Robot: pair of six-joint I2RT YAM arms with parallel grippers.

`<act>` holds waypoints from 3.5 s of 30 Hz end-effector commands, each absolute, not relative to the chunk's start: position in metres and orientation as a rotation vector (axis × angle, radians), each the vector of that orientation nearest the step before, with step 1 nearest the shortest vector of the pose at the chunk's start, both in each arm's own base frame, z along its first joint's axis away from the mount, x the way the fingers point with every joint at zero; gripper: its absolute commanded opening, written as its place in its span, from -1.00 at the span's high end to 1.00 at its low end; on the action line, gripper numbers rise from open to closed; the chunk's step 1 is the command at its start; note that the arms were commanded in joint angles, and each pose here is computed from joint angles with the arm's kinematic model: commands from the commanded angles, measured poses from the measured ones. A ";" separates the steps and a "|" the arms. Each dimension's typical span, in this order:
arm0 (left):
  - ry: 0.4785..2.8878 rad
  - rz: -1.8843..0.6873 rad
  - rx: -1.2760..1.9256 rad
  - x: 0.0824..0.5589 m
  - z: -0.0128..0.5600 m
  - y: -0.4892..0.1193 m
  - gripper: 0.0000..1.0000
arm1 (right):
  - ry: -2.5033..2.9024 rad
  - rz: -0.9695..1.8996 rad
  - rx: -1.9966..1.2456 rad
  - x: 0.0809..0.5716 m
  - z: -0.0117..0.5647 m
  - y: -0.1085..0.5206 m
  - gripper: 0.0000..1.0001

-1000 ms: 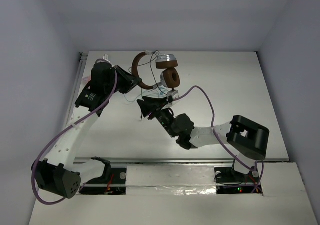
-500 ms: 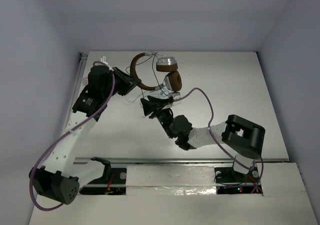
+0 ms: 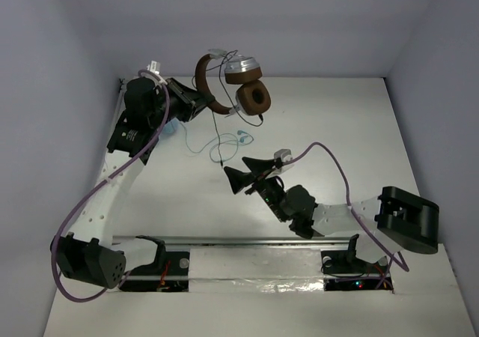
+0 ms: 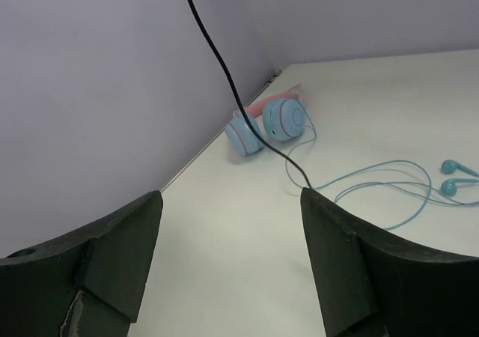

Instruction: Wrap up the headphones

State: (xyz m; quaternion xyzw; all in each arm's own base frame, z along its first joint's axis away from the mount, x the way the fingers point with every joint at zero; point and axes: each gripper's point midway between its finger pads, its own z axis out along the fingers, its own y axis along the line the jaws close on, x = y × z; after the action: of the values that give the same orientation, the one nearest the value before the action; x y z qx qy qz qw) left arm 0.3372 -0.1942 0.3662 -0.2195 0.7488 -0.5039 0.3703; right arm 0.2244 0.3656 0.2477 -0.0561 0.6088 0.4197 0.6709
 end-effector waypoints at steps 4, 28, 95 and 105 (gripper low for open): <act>1.767 -1.477 -0.467 0.321 0.418 -0.197 1.00 | 1.346 0.919 -0.156 0.227 0.260 0.369 -0.61; 1.835 -1.498 -0.478 0.281 0.379 -0.199 1.00 | 1.227 0.878 -0.208 0.271 0.306 0.428 -0.34; 2.278 -0.768 -0.220 0.298 0.192 -0.176 1.00 | 1.511 0.919 -0.292 0.341 0.494 0.254 1.00; 2.318 -0.834 -0.068 0.274 0.183 -0.183 1.00 | 1.620 0.669 -0.124 0.436 0.452 0.196 1.00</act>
State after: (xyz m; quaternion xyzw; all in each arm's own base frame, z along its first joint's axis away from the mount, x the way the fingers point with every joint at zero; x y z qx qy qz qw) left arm 0.2791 -0.1695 0.1534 -0.0678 0.9106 -0.2708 0.3047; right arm 0.4129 0.2141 0.4700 -0.0704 0.6982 0.3281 0.6324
